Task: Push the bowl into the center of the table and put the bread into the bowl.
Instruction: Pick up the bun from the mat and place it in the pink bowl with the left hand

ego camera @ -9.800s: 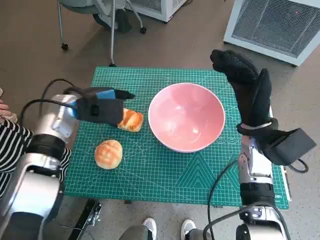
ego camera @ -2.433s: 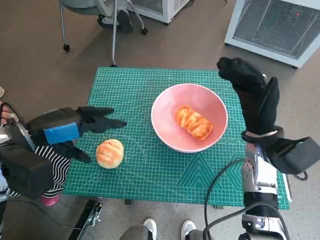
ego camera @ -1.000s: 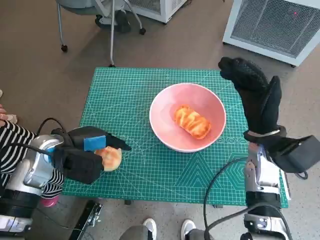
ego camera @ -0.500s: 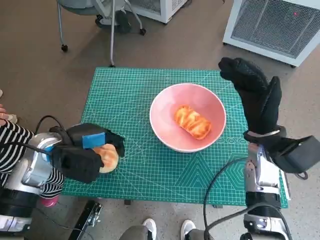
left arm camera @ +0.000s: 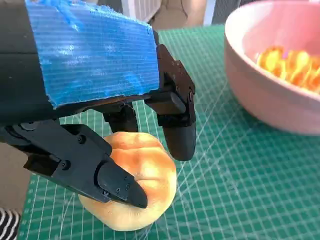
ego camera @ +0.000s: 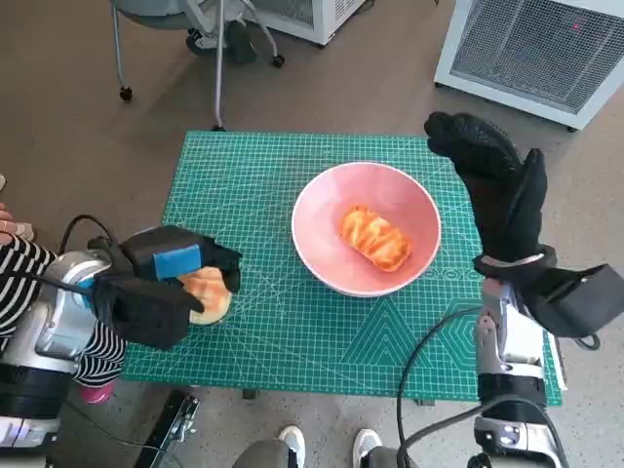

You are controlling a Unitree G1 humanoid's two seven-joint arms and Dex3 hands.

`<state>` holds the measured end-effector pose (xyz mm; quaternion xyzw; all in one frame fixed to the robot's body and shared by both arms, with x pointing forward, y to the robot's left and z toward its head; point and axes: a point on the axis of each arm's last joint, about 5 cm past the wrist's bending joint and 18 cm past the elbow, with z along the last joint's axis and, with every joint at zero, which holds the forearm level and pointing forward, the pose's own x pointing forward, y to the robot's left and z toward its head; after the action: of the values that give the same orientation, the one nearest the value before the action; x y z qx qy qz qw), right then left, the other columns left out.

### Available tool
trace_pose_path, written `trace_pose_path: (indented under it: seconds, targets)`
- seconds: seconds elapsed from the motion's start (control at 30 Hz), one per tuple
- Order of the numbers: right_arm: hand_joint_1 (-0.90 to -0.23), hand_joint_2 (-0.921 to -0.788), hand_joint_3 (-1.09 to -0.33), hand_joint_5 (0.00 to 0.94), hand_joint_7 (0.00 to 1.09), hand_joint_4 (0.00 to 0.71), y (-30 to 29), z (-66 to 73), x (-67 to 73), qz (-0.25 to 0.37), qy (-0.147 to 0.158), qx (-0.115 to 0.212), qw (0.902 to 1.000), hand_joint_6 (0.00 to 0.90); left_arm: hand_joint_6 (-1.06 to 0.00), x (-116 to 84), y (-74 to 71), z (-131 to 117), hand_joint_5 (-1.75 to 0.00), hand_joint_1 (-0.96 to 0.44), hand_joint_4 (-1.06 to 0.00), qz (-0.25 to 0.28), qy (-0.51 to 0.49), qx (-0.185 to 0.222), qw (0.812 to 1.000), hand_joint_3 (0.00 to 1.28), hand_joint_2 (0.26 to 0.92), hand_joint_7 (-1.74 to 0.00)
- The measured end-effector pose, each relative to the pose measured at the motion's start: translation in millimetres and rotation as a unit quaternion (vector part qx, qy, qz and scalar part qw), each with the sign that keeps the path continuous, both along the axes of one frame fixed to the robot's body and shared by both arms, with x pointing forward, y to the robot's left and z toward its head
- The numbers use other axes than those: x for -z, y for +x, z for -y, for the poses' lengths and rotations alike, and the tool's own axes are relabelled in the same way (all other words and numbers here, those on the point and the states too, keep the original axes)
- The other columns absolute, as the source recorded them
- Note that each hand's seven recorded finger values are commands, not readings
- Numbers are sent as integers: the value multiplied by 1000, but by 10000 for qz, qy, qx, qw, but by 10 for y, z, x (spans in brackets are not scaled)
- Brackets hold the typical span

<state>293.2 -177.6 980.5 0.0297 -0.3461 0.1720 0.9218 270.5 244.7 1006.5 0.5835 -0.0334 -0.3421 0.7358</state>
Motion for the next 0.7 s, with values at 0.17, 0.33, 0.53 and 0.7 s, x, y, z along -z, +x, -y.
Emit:
trace_pose_path:
  seconds: [0.17, 0.33, 0.53, 0.7]
  targets:
    - [-695, -921, -700, 1, 443, 173, 0, 1, 0, 0, 4, 1, 10000, 59, -592, -54, 1, 20, -1245, 1, -687, 139, -62, 56, 9999, 85, 920, -1126]
    - [-695, -921, -699, 1, 443, 173, 0, 4, 0, 1, 8, 7, 10000, 59, -590, -109, 4, 17, -1239, 1, -689, 267, -184, 67, 9995, 84, 920, -1131]
    - [-694, -921, -697, 0, 441, 170, -1, 10, 0, 2, 16, 21, 10000, 57, -601, -163, 3, 8, -1245, 2, -693, 395, -330, 68, 9987, 78, 920, -1108]
    - [-694, -921, -696, 0, 439, 165, -2, 10, -1, 10, 16, 27, 10000, 55, -610, -214, -2, 26, -1261, 1, -690, 508, -412, 139, 9978, 77, 920, -1086]
